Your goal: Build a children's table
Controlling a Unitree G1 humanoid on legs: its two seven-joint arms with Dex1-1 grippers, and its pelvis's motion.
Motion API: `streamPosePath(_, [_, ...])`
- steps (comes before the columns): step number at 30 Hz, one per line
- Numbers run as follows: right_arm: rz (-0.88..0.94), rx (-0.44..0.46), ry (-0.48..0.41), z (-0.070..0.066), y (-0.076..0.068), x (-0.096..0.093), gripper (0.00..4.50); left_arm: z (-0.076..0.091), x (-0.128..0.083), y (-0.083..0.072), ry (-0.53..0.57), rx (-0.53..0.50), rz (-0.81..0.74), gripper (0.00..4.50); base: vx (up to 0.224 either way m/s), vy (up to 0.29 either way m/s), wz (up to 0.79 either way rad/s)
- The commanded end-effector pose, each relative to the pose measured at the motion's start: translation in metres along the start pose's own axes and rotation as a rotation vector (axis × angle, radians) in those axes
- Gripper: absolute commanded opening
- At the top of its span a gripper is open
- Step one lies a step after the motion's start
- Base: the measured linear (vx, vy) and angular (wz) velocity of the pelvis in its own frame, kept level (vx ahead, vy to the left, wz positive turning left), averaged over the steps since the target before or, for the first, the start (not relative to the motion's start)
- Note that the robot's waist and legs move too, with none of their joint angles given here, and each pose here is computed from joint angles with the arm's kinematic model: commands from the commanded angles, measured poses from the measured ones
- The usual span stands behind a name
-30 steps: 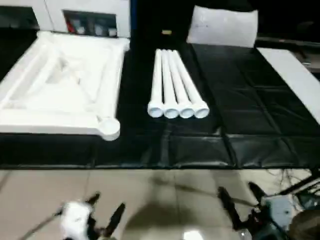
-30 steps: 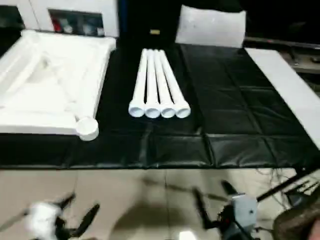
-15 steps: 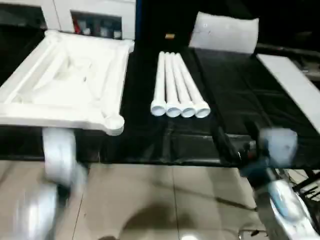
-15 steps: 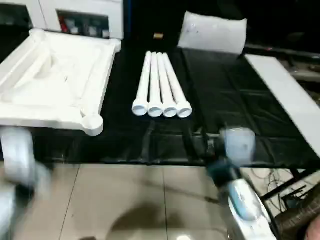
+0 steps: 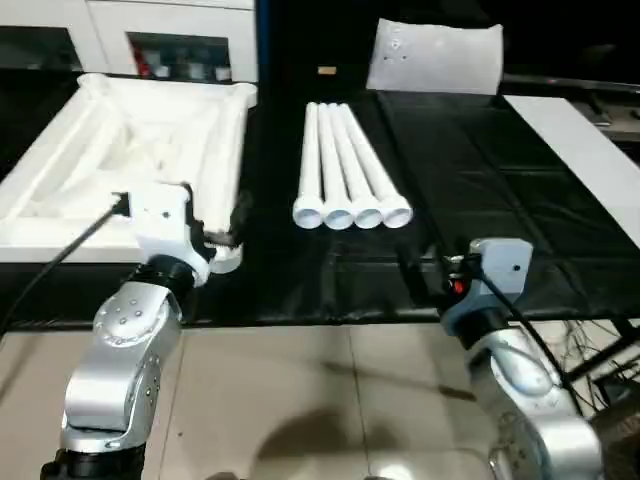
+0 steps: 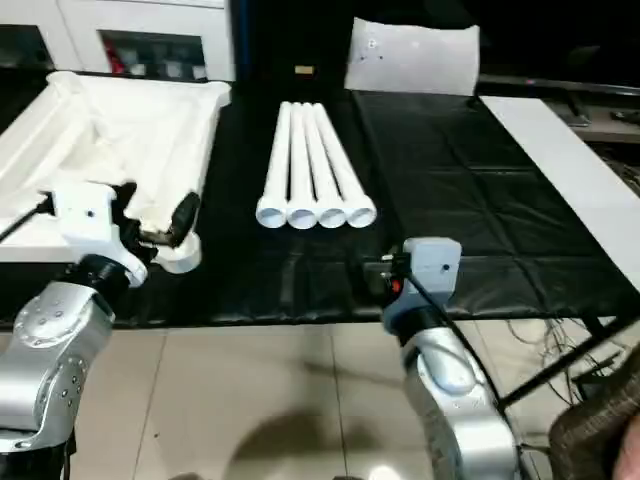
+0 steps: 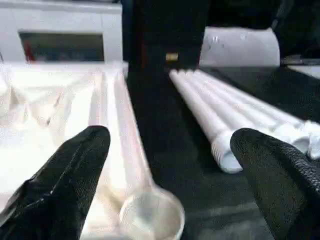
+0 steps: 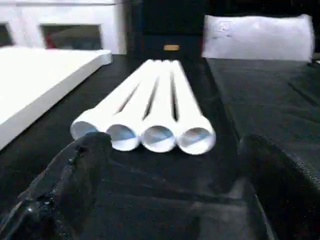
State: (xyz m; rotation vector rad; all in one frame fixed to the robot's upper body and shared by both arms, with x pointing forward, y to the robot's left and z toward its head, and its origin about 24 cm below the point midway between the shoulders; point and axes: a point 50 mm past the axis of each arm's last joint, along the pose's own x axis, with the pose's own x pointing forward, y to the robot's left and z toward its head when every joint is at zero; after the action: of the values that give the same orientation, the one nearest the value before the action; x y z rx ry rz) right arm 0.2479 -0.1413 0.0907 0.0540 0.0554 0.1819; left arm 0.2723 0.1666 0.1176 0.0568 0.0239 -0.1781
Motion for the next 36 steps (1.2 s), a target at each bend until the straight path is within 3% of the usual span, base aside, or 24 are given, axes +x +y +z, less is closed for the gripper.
streamPosePath(1, [-0.057,0.004,0.014,-0.001,-0.006,0.004,4.50,-0.006,-0.001,-0.002,0.026,0.034,0.010,4.48,-0.021,0.090,0.06])
streamPosePath(5, [-0.071,0.056,0.061,-0.003,-0.004,0.006,4.50,-0.012,-0.009,-0.001,0.063,0.029,0.032,4.48,-0.035,0.114,0.02])
streamPosePath(11, [-0.101,0.018,0.076,-0.014,0.001,0.009,4.50,-0.021,-0.024,0.005,0.114,0.041,0.081,4.48,-0.045,0.131,0.00])
streamPosePath(17, [-0.039,0.011,0.032,-0.009,0.007,0.012,4.50,-0.017,-0.020,0.001,0.097,0.036,0.063,4.48,-0.076,0.094,0.01])
streamPosePath(21, [-0.049,0.110,0.002,-0.002,0.006,0.013,4.50,-0.016,-0.017,-0.001,0.090,0.060,0.037,4.48,-0.077,0.040,-0.09])
streamPosePath(28, [-0.094,0.090,0.000,0.001,0.003,0.015,4.50,-0.011,-0.015,-0.005,0.072,0.040,0.022,4.48,-0.076,-0.013,0.10])
streamPosePath(30, [-0.111,0.096,0.036,-0.002,0.002,0.014,4.50,-0.011,-0.015,-0.002,0.077,0.041,0.046,4.48,-0.090,0.057,-0.19])
streamPosePath(36, [-0.056,0.078,0.067,-0.008,0.010,0.010,4.50,-0.012,-0.016,0.001,0.087,0.088,0.066,4.48,0.047,-0.056,0.02])
